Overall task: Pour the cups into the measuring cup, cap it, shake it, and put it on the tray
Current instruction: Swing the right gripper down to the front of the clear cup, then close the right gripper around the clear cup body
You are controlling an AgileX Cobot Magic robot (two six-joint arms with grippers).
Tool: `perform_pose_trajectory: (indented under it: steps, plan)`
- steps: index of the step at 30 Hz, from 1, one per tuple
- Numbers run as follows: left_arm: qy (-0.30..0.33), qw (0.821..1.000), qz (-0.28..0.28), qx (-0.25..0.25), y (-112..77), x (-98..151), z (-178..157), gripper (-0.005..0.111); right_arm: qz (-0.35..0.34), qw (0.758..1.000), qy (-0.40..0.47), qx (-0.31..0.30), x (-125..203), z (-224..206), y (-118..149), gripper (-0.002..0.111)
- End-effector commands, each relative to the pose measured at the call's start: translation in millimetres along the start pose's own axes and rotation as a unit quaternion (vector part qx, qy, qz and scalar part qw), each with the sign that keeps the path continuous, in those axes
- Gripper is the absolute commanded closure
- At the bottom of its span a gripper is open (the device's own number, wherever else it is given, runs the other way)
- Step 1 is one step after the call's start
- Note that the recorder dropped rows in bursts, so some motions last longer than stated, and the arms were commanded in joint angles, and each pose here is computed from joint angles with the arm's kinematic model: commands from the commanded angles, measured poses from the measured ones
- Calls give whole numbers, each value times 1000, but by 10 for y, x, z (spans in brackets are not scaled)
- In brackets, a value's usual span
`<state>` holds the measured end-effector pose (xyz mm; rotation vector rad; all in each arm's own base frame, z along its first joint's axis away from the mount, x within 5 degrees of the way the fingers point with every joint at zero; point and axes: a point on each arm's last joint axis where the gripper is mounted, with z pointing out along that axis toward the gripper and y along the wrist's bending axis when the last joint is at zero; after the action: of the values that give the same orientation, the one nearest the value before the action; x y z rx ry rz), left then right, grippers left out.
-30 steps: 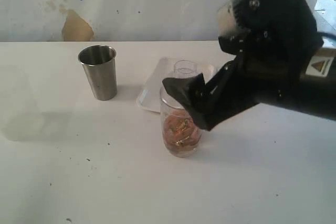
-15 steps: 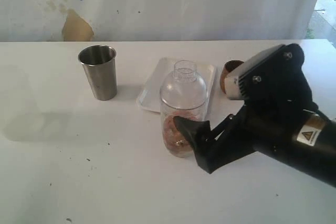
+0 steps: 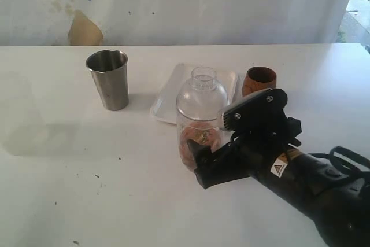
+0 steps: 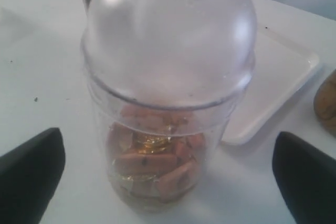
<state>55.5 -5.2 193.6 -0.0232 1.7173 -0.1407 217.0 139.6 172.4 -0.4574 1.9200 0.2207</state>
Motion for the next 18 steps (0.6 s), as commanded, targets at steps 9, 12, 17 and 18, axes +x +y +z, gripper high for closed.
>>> perform_pose_trajectory:
  steps: [9,12,17,18]
  plan:
    - [-4,1000,1,-2,4,8,0,107,11,999,-35,36,272,283,-1,3]
    - [-4,1000,1,-2,4,8,0,107,10,999,-32,37,304,336,10,3]
    - [-4,1000,1,-2,4,8,0,107,-5,999,-33,17,307,434,70,3]
    - [-4,1000,1,-2,4,8,0,107,-6,999,-34,17,313,450,73,3]
